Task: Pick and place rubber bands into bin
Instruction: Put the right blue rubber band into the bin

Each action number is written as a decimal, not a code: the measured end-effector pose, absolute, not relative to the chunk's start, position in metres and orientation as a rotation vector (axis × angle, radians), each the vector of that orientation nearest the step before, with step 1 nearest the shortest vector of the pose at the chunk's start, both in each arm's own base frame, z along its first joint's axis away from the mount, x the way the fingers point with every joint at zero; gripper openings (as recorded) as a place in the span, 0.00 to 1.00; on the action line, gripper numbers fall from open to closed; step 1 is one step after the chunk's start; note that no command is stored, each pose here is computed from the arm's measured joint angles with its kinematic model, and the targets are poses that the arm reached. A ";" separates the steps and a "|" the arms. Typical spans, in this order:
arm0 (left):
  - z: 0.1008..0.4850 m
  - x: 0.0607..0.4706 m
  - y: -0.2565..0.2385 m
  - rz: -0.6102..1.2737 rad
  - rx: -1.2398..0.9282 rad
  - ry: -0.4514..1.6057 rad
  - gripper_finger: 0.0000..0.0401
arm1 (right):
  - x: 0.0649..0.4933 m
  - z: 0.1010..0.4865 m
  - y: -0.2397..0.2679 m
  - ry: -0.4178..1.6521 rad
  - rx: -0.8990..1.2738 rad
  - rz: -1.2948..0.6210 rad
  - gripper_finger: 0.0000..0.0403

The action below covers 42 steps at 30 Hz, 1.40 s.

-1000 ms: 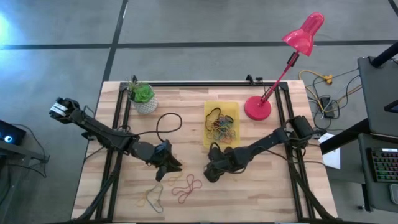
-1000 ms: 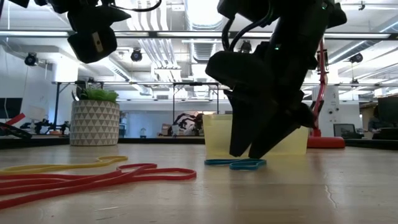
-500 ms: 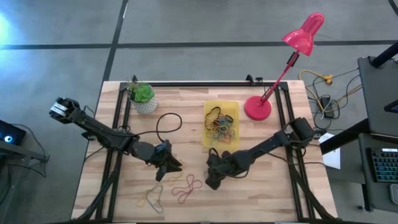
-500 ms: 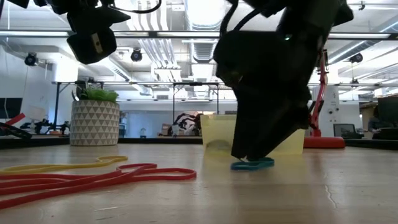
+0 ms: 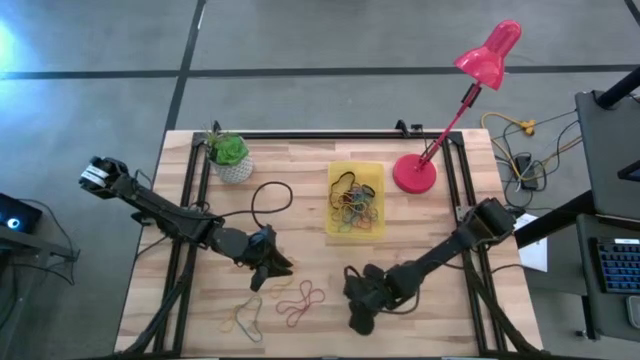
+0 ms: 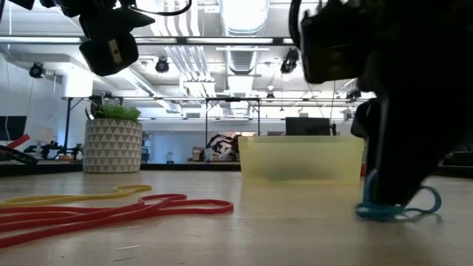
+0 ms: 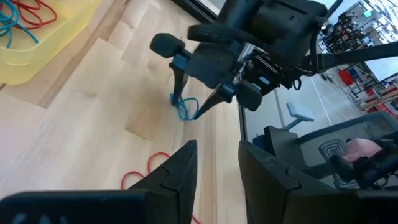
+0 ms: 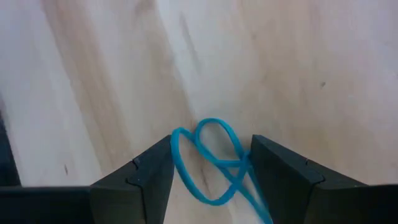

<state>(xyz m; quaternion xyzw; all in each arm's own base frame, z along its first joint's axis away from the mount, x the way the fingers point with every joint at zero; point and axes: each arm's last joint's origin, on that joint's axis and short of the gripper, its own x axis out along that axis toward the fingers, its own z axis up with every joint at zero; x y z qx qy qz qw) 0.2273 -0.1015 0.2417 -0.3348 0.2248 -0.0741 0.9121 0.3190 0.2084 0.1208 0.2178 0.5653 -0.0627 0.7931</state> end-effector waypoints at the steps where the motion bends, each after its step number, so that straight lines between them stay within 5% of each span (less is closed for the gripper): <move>1: 0.242 0.227 -0.102 -0.153 -0.690 0.463 0.25 | 0.318 0.123 0.210 1.203 0.449 -0.129 0.49; 22: 0.240 0.227 -0.101 -0.156 -0.662 0.465 0.25 | 0.302 0.123 0.194 1.398 0.192 -0.089 0.48; 27: 0.240 0.228 -0.101 -0.144 -0.649 0.457 0.25 | 0.301 0.124 0.193 1.419 0.202 -0.081 0.36; 34: 0.240 0.228 -0.101 -0.139 -0.632 0.450 0.25 | 0.301 0.137 0.194 1.414 0.204 -0.078 0.05; 42: 0.240 0.228 -0.101 -0.139 -0.615 0.448 0.25 | 0.306 0.182 0.196 1.327 0.214 -0.070 0.02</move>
